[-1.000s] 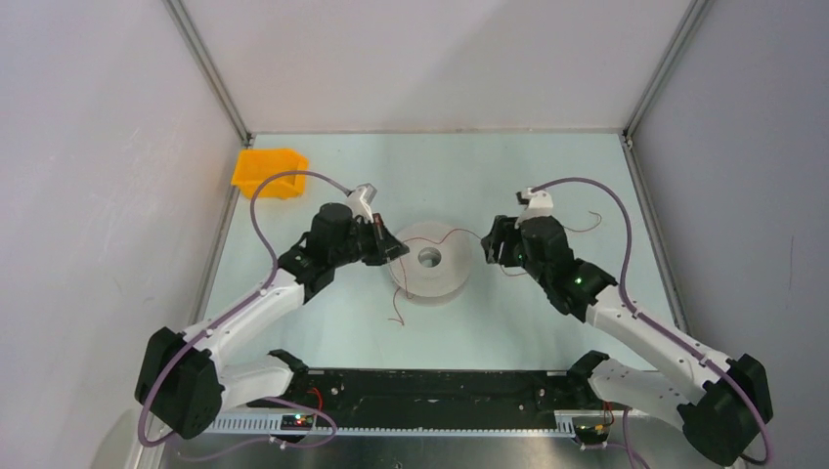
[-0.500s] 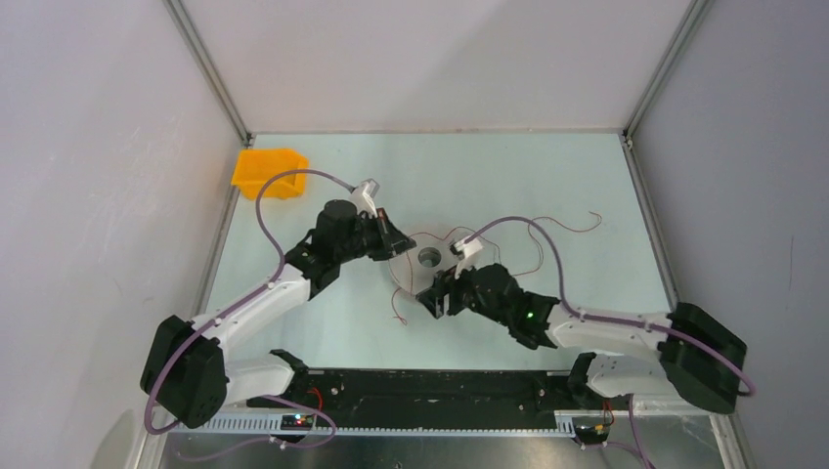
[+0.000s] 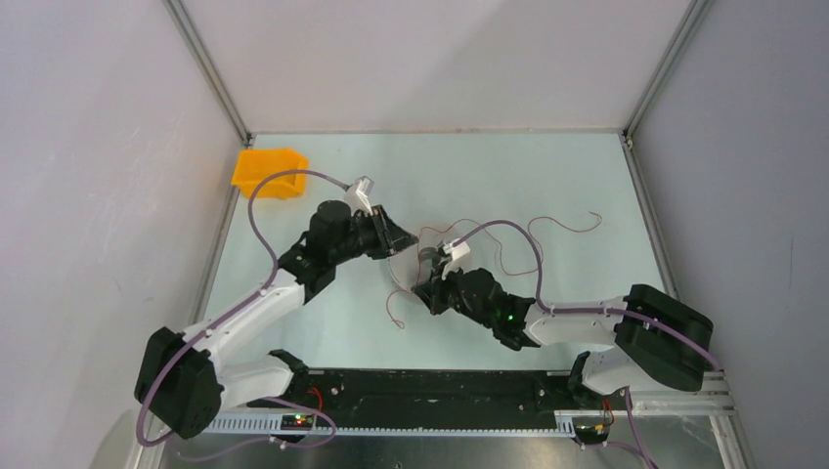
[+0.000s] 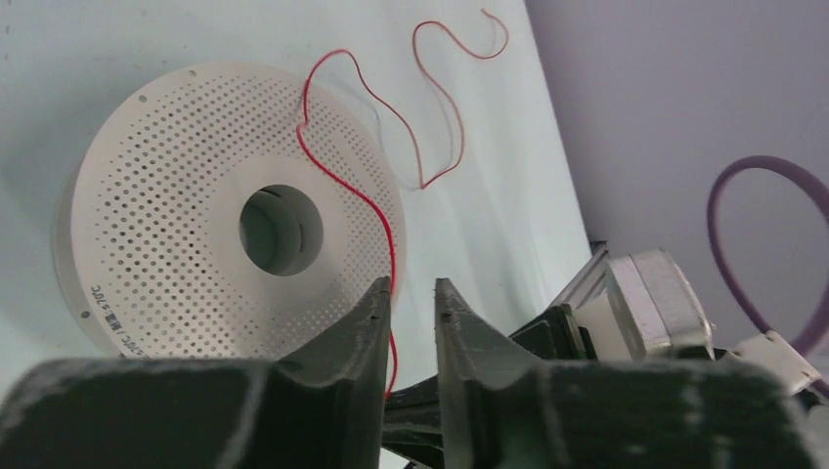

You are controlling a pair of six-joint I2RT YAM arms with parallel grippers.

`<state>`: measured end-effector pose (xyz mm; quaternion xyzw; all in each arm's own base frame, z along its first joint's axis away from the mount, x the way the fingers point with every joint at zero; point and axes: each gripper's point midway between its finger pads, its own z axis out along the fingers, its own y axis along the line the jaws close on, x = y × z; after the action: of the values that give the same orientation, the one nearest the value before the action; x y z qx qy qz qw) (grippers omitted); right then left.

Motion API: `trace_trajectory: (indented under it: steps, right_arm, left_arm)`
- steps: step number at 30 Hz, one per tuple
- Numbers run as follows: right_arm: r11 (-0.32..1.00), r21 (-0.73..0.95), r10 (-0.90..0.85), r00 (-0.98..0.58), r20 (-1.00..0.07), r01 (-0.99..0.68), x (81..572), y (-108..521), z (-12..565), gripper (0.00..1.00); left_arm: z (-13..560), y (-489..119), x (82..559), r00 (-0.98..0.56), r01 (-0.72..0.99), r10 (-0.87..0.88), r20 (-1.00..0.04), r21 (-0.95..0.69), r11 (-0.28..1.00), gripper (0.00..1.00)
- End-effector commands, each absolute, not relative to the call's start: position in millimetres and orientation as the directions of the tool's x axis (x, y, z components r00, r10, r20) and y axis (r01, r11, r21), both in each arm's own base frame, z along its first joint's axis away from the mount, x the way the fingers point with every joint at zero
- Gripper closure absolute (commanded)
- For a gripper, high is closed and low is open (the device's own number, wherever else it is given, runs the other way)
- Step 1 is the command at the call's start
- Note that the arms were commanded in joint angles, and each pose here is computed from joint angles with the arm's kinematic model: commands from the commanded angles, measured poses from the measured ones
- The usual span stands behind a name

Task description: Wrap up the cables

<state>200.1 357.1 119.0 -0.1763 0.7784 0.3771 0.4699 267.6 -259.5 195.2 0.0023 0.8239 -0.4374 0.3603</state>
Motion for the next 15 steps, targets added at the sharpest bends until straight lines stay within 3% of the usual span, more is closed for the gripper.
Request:
trace_trajectory:
  steps: [1,5,15]
  right_arm:
    - [0.621,0.413,0.184,-0.389,-0.903,-0.666,211,359,176,1.0]
    - [0.601,0.421,0.219,-0.366,-0.904,-0.679,216,345,202,1.0]
    - [0.506,0.525,0.413,-0.342,-0.844,-0.684,220,288,277,1.0]
  left_arm:
    - [231,-252,262,-0.67,0.386,-0.35,-0.655,-0.71,0.589,0.65]
    - [236,-229,257,-0.633,0.351,-0.349,-0.691,-0.658,0.667,0.53]
    - [239,-206,227,-0.577,0.382,-0.394,-0.715,-0.663,0.644,0.46]
